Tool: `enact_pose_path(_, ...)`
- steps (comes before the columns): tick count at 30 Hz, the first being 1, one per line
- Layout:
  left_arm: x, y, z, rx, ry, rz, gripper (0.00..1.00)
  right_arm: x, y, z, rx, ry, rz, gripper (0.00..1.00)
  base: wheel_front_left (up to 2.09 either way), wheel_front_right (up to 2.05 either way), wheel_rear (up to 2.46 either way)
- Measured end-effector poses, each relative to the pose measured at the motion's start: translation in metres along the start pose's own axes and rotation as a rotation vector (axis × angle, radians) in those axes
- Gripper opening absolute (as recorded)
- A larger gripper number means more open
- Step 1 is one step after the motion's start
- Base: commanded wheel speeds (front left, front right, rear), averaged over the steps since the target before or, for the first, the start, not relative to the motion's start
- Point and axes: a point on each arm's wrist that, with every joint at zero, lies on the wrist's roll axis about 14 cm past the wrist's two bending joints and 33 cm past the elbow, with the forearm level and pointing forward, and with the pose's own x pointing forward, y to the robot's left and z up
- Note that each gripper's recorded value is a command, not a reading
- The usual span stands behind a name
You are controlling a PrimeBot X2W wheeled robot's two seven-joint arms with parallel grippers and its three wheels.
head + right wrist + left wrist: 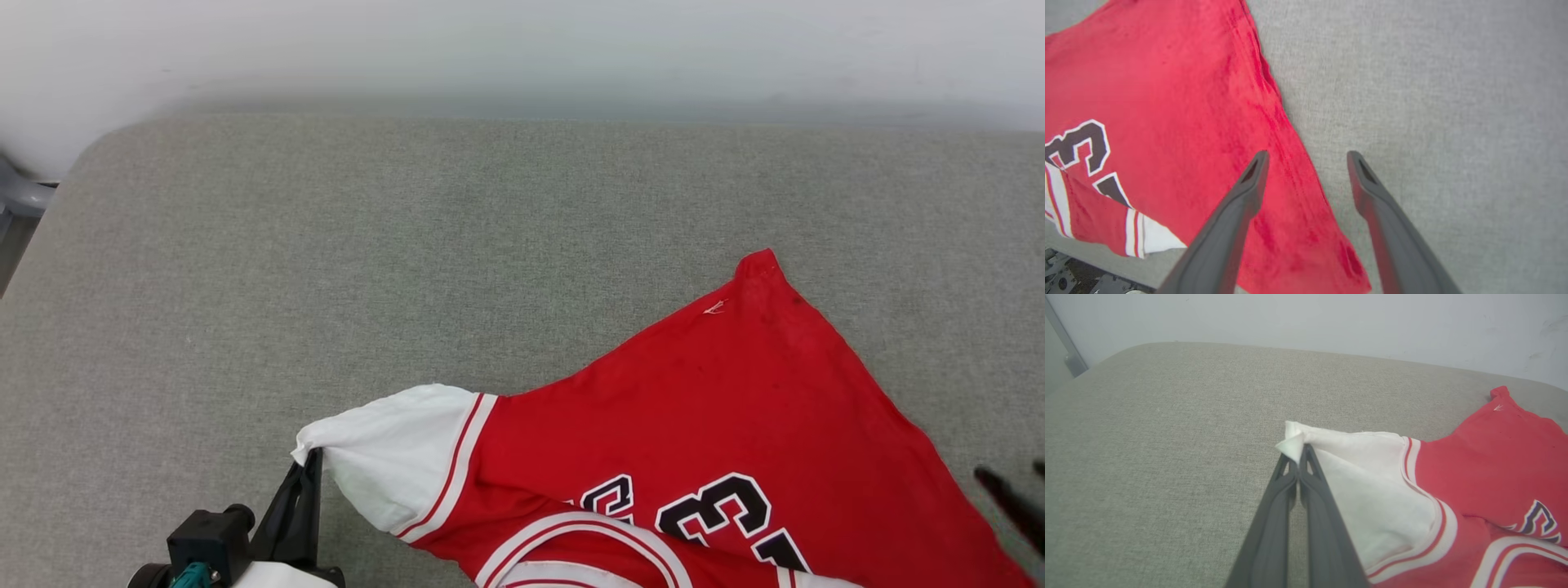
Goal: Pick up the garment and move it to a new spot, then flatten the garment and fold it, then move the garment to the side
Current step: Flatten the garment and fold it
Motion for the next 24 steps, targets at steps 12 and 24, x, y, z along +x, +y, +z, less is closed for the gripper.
enact_pose_path(12, 0.011, -0.002, 0.003, 0.006, -0.006, -0.005, 0.0, 0.015, 0.055, 0.13, -0.299, -0.181, 0.108, 1.0, 0.0, 0.0, 0.0)
enact_pose_path(24, 0.033, -0.004, -0.002, -0.003, -0.007, -0.002, 0.0, 0.104, 0.093, 0.135, -0.519, 0.12, 0.149, 1.0, 0.0, 0.0, 0.0)
